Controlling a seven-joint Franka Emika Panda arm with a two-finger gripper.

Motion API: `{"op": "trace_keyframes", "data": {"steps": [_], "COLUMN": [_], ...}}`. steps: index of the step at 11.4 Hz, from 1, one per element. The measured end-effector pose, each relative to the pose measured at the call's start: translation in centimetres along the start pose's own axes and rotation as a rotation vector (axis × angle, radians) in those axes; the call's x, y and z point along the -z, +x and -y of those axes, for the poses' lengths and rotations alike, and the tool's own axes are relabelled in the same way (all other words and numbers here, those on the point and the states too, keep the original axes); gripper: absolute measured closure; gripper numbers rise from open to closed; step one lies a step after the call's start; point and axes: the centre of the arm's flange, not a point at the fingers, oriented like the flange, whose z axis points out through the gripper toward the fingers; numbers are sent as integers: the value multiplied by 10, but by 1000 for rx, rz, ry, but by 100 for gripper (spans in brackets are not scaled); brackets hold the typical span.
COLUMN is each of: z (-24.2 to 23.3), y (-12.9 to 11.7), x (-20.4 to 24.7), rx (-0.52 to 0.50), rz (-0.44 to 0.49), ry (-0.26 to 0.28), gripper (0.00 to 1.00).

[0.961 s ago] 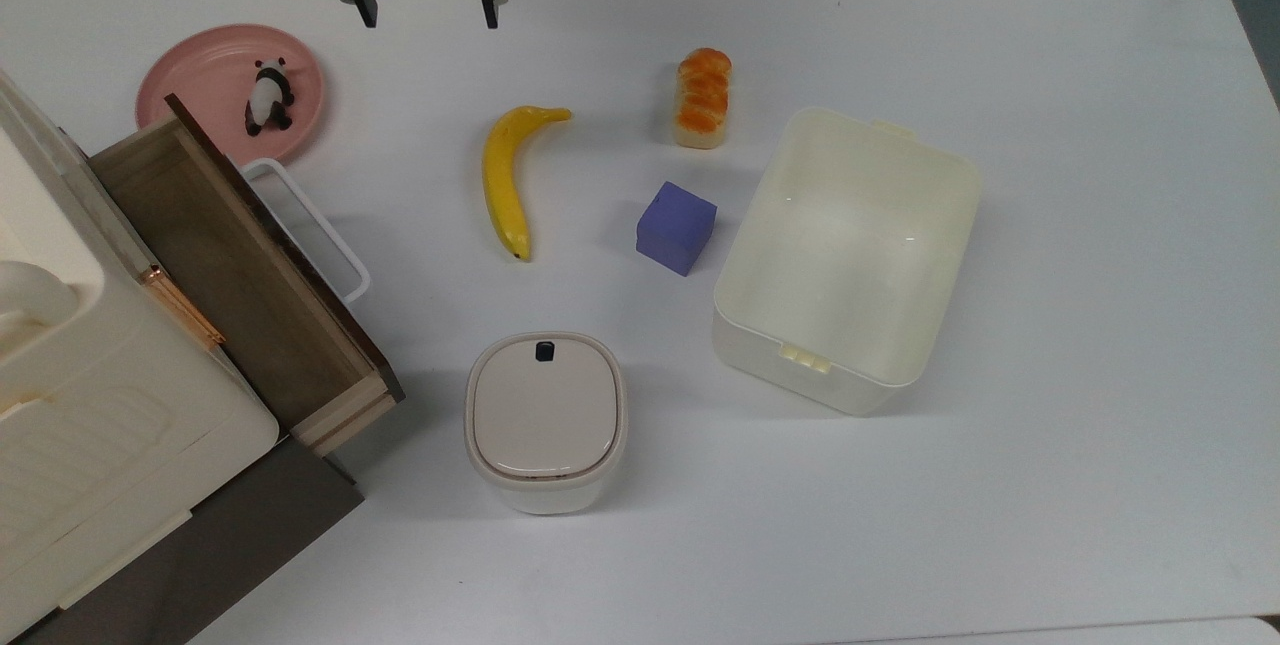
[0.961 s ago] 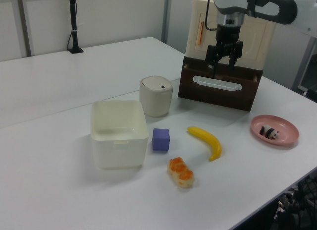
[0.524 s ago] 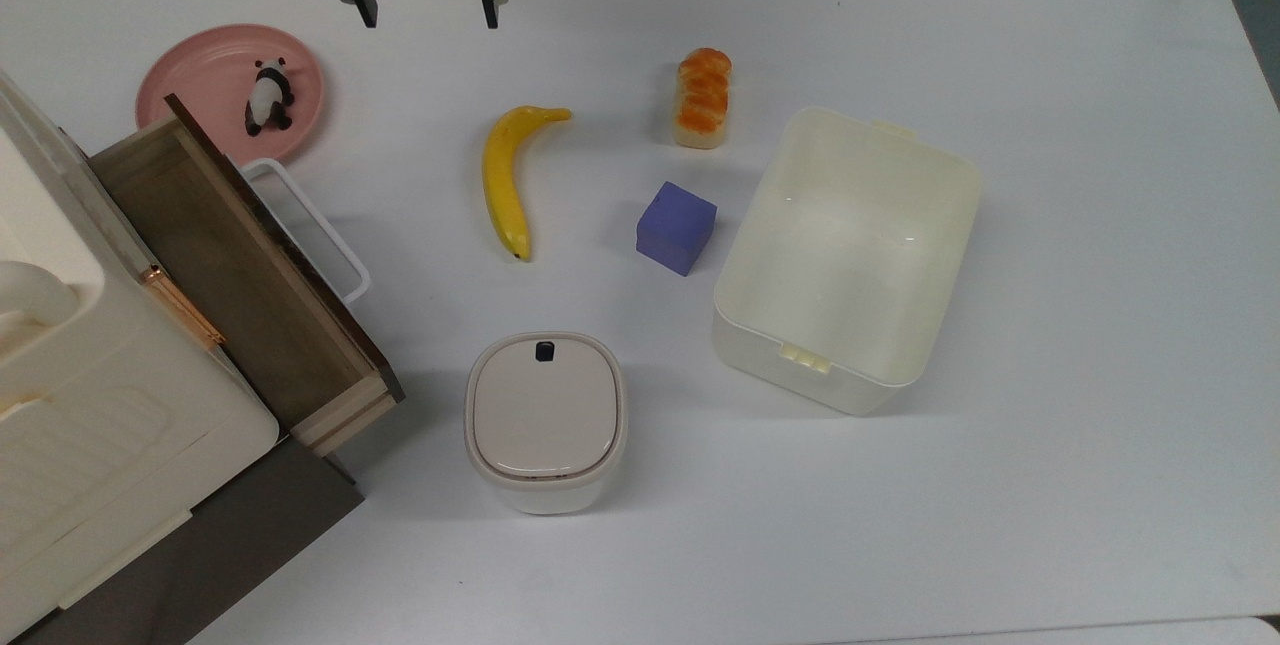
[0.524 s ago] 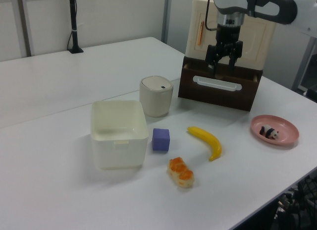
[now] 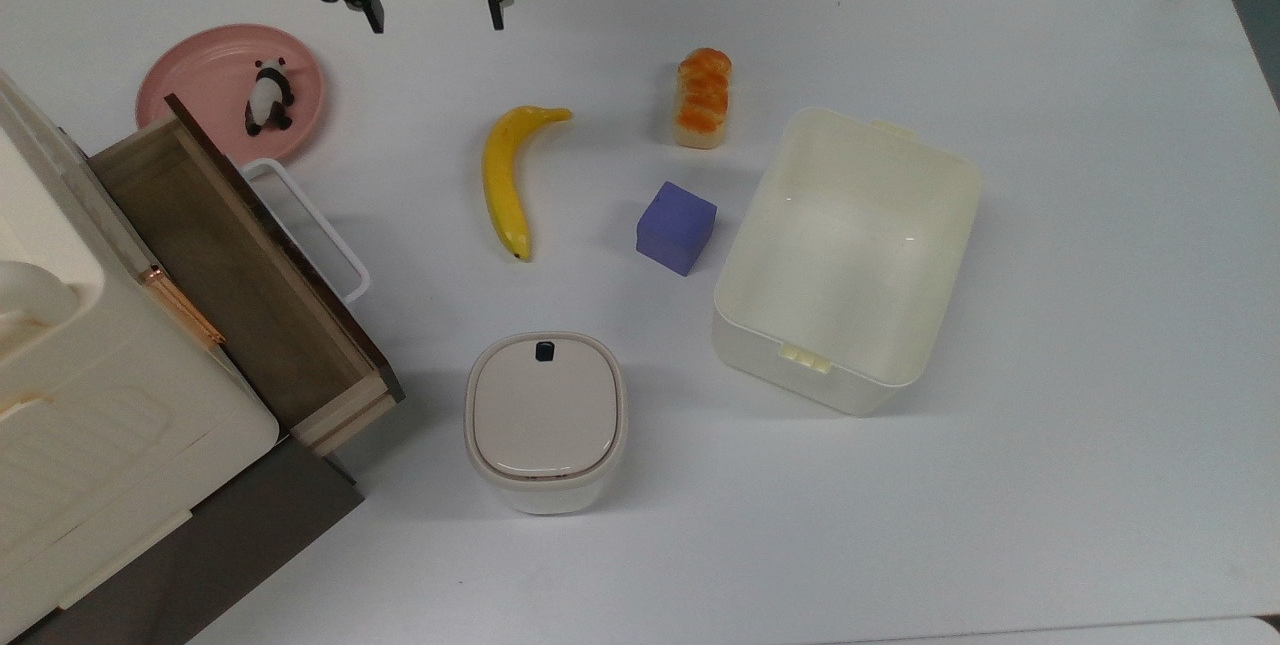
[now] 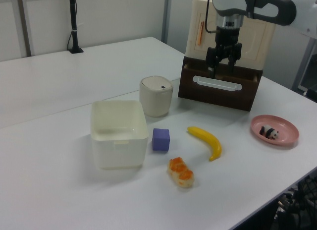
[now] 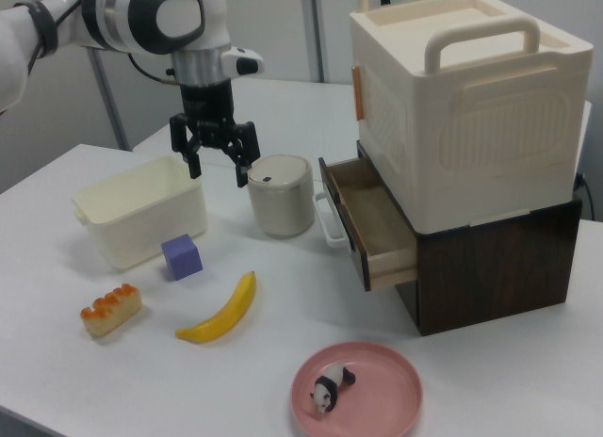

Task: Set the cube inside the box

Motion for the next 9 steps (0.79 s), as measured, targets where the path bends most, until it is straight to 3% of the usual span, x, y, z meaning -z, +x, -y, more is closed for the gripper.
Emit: {"op": "trace_keyframes", "data": {"steps": [5,9], "z": [4,4], "y": [0,-7], "x": [-9,-8], "rx": [9,89], "rz": [20,23], "ry": [3,5], "gripper": [0,0]}}
